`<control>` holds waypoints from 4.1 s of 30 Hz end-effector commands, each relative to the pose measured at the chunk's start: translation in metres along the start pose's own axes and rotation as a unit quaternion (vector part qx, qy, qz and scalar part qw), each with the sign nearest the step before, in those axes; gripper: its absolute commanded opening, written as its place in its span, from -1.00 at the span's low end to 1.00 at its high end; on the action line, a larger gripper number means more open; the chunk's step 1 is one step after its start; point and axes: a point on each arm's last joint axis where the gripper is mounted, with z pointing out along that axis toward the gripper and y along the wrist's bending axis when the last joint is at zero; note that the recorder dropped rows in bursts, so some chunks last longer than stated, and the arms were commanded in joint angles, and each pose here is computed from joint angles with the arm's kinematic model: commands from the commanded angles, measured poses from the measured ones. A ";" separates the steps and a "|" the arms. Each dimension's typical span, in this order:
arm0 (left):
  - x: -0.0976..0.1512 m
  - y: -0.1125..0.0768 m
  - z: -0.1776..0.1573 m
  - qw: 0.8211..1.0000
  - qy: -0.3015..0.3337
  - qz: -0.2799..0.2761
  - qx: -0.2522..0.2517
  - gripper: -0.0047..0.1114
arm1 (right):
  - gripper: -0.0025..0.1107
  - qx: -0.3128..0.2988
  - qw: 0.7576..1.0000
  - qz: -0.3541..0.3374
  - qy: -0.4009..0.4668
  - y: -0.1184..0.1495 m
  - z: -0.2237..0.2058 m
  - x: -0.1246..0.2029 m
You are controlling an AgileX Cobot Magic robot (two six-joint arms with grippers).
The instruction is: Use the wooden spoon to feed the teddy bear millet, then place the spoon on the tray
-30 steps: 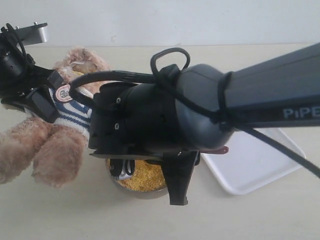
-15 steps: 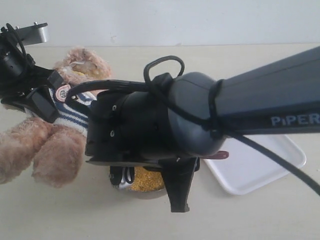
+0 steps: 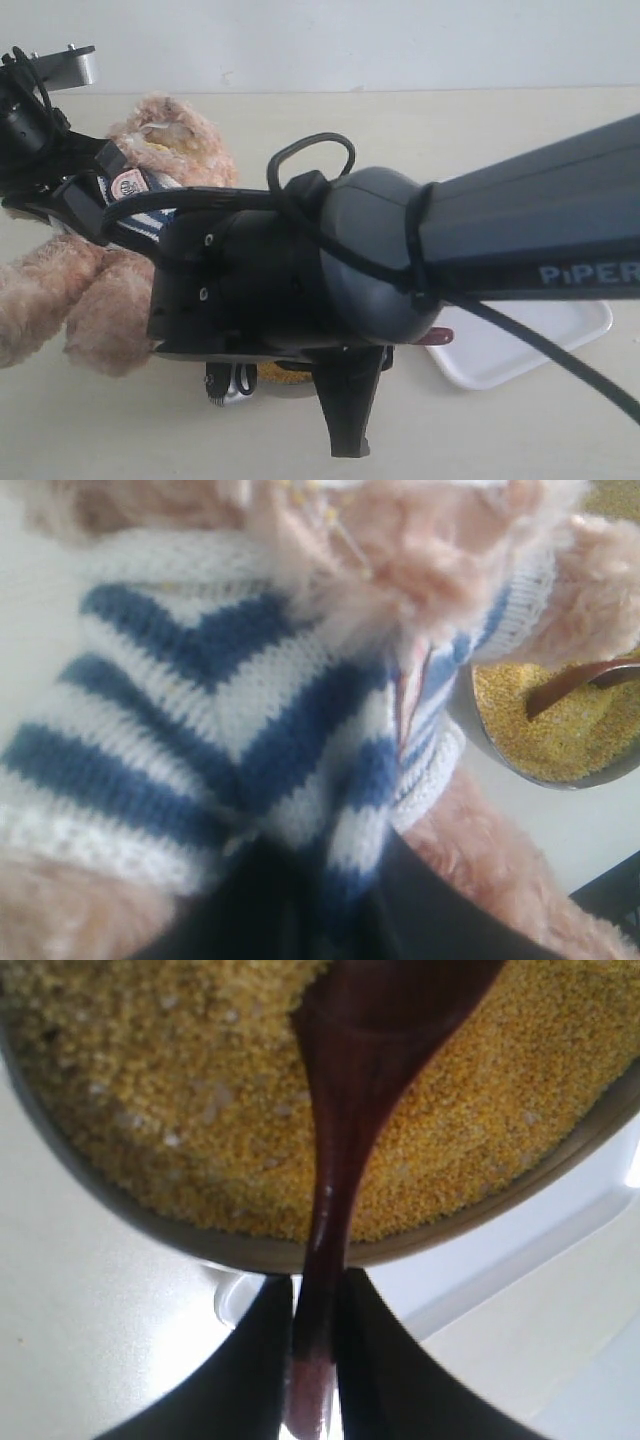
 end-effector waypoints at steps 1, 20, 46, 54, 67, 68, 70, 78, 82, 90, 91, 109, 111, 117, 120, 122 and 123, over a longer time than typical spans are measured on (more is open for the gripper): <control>0.000 -0.002 -0.004 1.000 -0.009 0.002 0.007 -0.85 | -0.96 0.000 1.000 0.021 -0.012 -0.002 -0.001 -0.002; 0.000 -0.002 -0.004 1.000 -0.007 0.002 0.008 -0.85 | -0.96 -0.096 0.992 0.068 -0.046 -0.016 -0.010 -0.006; 0.001 -0.003 -0.004 1.000 -0.003 0.002 0.009 -0.85 | -0.96 -0.152 0.982 0.098 -0.053 -0.020 -0.010 0.000; 0.001 -0.003 -0.004 1.000 -0.003 0.002 0.009 -0.85 | -0.96 -0.152 0.982 0.096 -0.054 -0.020 -0.010 0.000; 0.001 -0.003 -0.004 1.000 -0.003 0.002 0.009 -0.85 | -0.96 -0.144 0.981 0.106 -0.070 -0.029 -0.019 0.006; 0.001 -0.003 -0.004 1.000 -0.003 0.002 0.009 -0.85 | -0.96 -0.146 0.980 0.109 -0.075 -0.032 -0.020 0.006; 0.001 -0.003 -0.004 1.000 -0.003 0.002 0.009 -0.85 | -0.96 -0.150 0.978 0.118 -0.085 -0.037 -0.024 0.006; 0.001 -0.003 -0.004 1.000 -0.001 0.002 0.010 -0.85 | -0.96 -0.190 0.967 0.127 -0.109 -0.051 -0.026 0.008; 0.001 -0.003 -0.004 1.000 -0.001 0.002 0.010 -0.85 | -0.96 -0.200 0.965 0.132 -0.109 -0.056 -0.021 0.012; 0.001 -0.003 -0.004 1.000 -0.001 0.002 0.010 -0.85 | -0.96 -0.234 0.955 0.137 -0.118 -0.063 -0.015 0.017; 0.001 -0.003 -0.004 1.000 -0.001 0.002 0.010 -0.85 | -0.96 -0.235 0.955 0.138 -0.118 -0.065 -0.014 0.018; 0.001 -0.003 -0.004 1.000 -0.001 0.002 0.010 -0.85 | -0.96 -0.299 0.930 0.158 -0.143 -0.075 -0.006 0.025; 0.001 -0.003 -0.004 1.000 -0.001 0.002 0.010 -0.85 | -0.96 -0.303 0.928 0.162 -0.144 -0.076 -0.005 0.025; 0.001 -0.003 -0.004 1.000 -0.001 0.002 0.010 -0.85 | -0.96 -0.311 0.923 0.179 -0.142 -0.079 -0.003 0.027; 0.001 -0.003 -0.004 1.000 -0.001 0.002 0.010 -0.85 | -0.96 -0.311 0.922 0.180 -0.142 -0.079 -0.003 0.027; 0.001 -0.003 -0.004 1.000 -0.001 0.002 0.010 -0.85 | -0.96 -0.311 0.922 0.182 -0.141 -0.079 -0.003 0.027; 0.001 -0.003 -0.004 1.000 -0.001 0.002 0.010 -0.85 | -0.96 -0.311 0.922 0.182 -0.141 -0.079 -0.003 0.027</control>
